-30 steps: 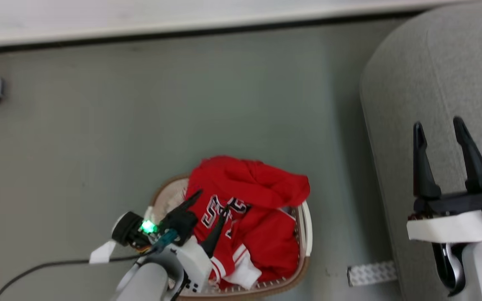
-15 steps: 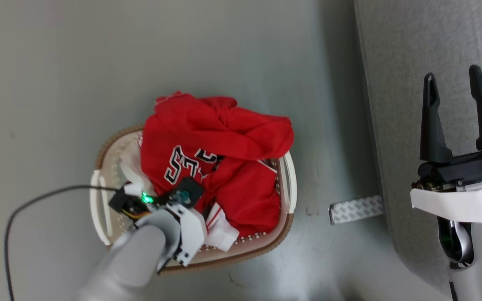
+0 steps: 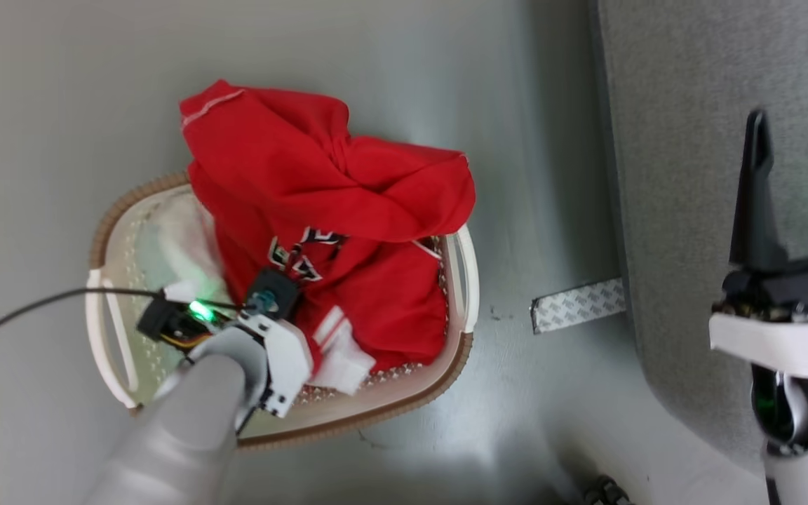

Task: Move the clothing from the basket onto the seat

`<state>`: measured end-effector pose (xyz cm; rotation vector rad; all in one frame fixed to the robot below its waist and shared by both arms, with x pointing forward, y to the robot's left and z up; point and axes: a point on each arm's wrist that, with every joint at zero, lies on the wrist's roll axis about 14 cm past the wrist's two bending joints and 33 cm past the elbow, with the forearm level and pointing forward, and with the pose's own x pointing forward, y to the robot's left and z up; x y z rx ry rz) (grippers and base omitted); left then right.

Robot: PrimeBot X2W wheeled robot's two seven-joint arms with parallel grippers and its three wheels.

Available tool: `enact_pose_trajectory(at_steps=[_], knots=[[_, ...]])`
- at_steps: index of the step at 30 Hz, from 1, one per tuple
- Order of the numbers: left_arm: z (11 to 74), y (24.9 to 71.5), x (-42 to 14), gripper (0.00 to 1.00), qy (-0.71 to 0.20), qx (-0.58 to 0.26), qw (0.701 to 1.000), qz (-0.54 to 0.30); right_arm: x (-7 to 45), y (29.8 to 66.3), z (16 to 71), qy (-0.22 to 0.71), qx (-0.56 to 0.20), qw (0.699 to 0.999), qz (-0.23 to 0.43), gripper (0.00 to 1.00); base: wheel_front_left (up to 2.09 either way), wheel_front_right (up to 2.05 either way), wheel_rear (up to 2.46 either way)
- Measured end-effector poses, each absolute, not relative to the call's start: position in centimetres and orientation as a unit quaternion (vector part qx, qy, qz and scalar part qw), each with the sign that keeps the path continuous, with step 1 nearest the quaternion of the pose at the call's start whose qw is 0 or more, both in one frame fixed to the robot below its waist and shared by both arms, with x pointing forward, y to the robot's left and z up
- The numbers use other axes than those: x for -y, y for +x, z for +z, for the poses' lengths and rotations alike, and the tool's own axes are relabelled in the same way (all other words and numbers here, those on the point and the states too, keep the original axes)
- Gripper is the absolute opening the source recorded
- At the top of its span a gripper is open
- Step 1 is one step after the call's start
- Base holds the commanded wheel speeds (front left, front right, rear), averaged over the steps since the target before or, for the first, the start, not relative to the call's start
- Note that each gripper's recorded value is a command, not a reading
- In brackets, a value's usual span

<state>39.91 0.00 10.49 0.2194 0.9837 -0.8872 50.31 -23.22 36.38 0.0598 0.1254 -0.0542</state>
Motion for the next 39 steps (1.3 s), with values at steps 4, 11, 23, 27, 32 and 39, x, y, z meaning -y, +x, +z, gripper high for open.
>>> enact_pose_trajectory(at_steps=[4, 11, 23, 27, 32, 39], knots=[[12.9, 40.1, 0.9, 0.0, 0.079, -0.429, 0.804, -0.404, 23.7, 48.3, 36.4, 0.033, -0.081, 0.995, -0.041, 1.0, 0.0, 0.0, 0.0], [19.4, 39.8, 0.8, 0.0, 0.062, -0.382, 0.838, -0.384, 23.0, 45.7, 40.0, 0.047, -0.063, 0.996, -0.041, 1.0, 0.0, 0.0, 0.0], [32.7, 41.8, -0.5, 0.0, 0.018, -0.242, 0.915, -0.322, 20.4, 42.3, 46.9, 0.055, 0.003, 0.998, -0.006, 1.0, 0.0, 0.0, 0.0], [36.2, 41.4, -1.2, 0.0, 0.012, -0.202, 0.931, -0.304, 19.8, 40.9, 48.6, 0.058, 0.023, 0.998, 0.002, 1.0, 0.0, 0.0, 0.0], [40.7, 41.1, -1.9, 0.0, 0.004, -0.146, 0.947, -0.285, 19.0, 39.1, 50.4, 0.06, 0.043, 0.997, 0.014, 1.0, 0.0, 0.0, 0.0], [46.7, 40.4, -2.7, 0.0, 0.001, -0.074, 0.961, -0.266, 18.5, 36.3, 52.1, 0.059, 0.066, 0.996, 0.022, 1.0, 0.0, 0.0, 0.0]])
